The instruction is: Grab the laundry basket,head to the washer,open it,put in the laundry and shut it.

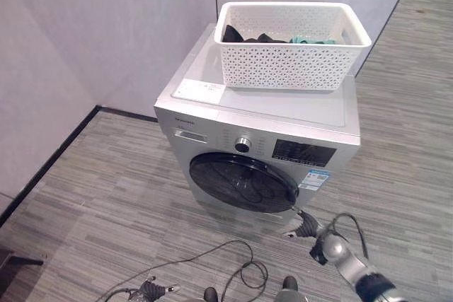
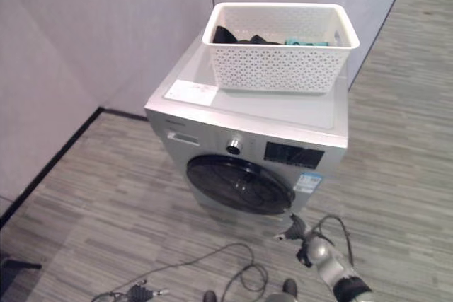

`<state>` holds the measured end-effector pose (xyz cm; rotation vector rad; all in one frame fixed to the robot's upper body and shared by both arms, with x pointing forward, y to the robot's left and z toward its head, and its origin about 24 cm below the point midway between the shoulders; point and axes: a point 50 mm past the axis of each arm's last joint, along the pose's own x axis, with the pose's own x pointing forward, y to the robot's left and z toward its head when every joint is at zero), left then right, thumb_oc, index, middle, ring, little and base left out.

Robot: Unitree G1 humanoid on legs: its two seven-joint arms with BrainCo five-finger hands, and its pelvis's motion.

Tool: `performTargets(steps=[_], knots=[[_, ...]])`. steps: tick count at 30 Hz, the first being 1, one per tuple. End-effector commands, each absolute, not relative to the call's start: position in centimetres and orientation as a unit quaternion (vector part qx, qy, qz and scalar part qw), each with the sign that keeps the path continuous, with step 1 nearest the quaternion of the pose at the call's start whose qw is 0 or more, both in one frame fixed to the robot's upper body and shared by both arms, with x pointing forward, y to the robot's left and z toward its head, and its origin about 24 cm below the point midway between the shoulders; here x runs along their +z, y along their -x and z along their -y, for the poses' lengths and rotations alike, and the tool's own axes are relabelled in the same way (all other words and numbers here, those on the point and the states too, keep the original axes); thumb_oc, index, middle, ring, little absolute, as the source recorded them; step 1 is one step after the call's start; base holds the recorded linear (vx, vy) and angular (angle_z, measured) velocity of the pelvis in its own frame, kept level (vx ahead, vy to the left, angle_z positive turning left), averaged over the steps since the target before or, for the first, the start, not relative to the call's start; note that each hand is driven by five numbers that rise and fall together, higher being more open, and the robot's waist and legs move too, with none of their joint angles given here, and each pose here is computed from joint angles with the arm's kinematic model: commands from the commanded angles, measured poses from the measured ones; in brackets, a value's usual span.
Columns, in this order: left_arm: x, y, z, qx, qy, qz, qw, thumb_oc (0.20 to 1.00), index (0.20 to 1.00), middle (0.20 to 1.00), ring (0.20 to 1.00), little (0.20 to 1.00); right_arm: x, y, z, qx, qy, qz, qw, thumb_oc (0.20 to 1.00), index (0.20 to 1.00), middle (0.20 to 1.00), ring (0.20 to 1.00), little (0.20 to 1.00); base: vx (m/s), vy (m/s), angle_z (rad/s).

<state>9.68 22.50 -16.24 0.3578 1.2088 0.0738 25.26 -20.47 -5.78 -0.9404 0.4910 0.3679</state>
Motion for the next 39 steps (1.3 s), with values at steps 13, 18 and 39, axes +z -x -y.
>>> performTargets(steps=[13, 18, 39], knots=[[-15.4, -13.5, -20.7, 0.013, -0.167, -0.508, 0.845, 1.000, 1.000, 1.000, 1.000, 1.000, 0.7, -31.0, 20.7, 0.116, 0.514, -0.096, 0.844, 1.000, 1.000, 1.000, 1.000, 1.000, -0.09, -0.062, 0.22], [-15.0, -15.0, -20.1, 0.015, -0.156, -0.486, 0.860, 1.000, 1.000, 1.000, 1.000, 1.000, 2.0, -32.7, 20.1, 0.089, 0.505, -0.077, 0.855, 1.000, 1.000, 1.000, 1.000, 1.000, -0.12, -0.018, 0.04], [-13.8, -17.8, -18.0, 0.061, -0.122, -0.435, 0.890, 1.000, 1.000, 1.000, 1.000, 1.000, -2.7, -29.7, 6.6, 0.223, 0.322, -0.108, 0.914, 1.000, 1.000, 1.000, 1.000, 1.000, -0.01, 0.002, 0.04]])
